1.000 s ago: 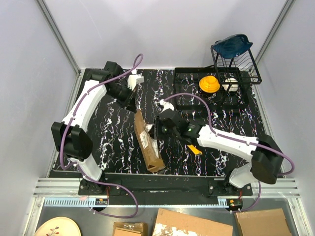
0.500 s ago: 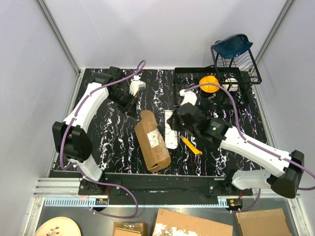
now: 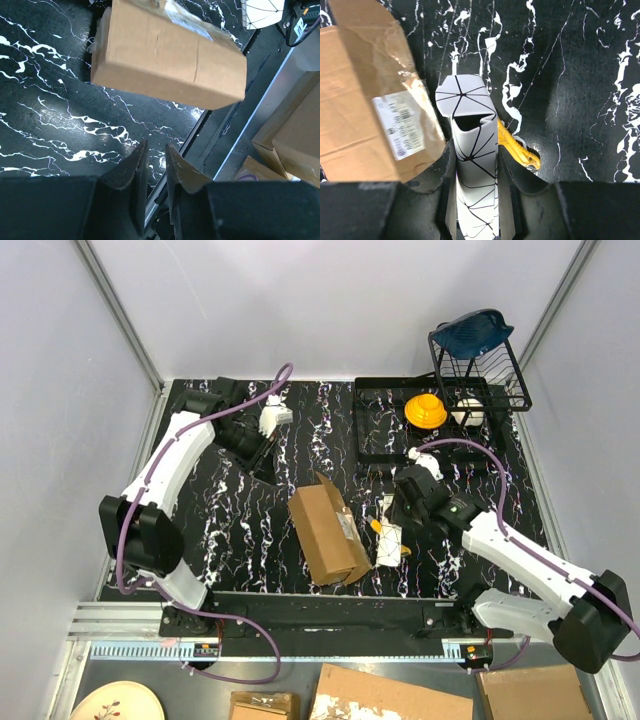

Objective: Unpack the express box
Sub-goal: Place the product at the center of the board, then reset both arms

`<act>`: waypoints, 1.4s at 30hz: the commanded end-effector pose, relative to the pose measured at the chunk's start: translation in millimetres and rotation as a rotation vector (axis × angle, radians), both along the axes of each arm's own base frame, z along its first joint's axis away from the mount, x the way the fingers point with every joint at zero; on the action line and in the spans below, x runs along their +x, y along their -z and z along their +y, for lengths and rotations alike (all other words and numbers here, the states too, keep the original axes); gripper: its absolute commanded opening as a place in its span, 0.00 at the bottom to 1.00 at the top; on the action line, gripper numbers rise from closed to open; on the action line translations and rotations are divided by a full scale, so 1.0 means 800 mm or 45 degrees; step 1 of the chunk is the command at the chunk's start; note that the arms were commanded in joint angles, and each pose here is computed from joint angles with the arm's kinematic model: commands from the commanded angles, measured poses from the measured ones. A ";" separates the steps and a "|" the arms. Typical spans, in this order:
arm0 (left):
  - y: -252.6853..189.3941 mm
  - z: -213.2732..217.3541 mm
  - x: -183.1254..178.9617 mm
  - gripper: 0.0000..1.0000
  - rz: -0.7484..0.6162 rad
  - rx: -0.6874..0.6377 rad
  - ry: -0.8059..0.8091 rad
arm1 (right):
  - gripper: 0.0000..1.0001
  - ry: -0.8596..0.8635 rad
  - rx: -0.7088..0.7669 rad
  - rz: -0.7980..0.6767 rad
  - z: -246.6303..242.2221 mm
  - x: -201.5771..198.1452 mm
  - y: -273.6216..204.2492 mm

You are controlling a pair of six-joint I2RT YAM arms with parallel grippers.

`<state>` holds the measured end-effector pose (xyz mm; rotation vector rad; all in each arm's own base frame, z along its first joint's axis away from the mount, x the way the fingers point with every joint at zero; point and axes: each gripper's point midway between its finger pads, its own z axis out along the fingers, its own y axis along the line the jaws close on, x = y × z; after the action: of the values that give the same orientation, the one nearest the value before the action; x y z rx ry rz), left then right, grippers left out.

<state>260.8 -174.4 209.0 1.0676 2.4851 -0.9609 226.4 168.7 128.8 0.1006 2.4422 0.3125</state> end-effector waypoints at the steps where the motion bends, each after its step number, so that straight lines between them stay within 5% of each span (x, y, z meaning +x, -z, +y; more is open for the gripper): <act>1: -0.020 -0.004 -0.012 0.22 -0.050 -0.079 0.032 | 0.06 -0.083 0.164 0.020 0.030 0.009 0.004; 10: -0.015 -0.001 -0.019 0.25 -0.056 -0.074 0.031 | 0.15 -0.241 0.325 0.116 0.073 0.019 0.035; 14: -0.013 0.000 -0.021 0.26 -0.055 -0.072 0.038 | 0.45 -0.315 0.333 0.110 0.084 0.022 0.031; 18: -0.013 0.002 -0.024 0.26 -0.061 -0.064 0.047 | 0.61 -0.306 0.287 0.042 0.075 0.030 0.014; 21: -0.016 0.002 -0.027 0.26 -0.074 -0.069 0.056 | 0.89 -0.274 0.242 0.002 0.061 0.032 -0.002; 26: -0.020 0.001 -0.031 0.27 -0.072 -0.087 0.053 | 0.93 -0.182 0.190 -0.057 0.029 0.026 -0.027; 36: -0.015 0.013 -0.031 0.52 -0.139 -0.032 -0.008 | 1.00 0.124 -0.024 -0.055 -0.059 -0.002 -0.057; 39: -0.010 0.018 -0.026 0.65 -0.161 -0.020 -0.061 | 1.00 0.108 -0.004 -0.091 -0.060 -0.006 -0.069; 42: -0.009 0.023 -0.021 0.92 -0.178 -0.027 -0.121 | 1.00 0.087 0.016 -0.128 -0.057 -0.003 -0.076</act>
<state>229.7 -162.0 208.3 1.0458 2.4419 -0.9243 220.6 131.2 170.4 0.1492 2.3911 0.3131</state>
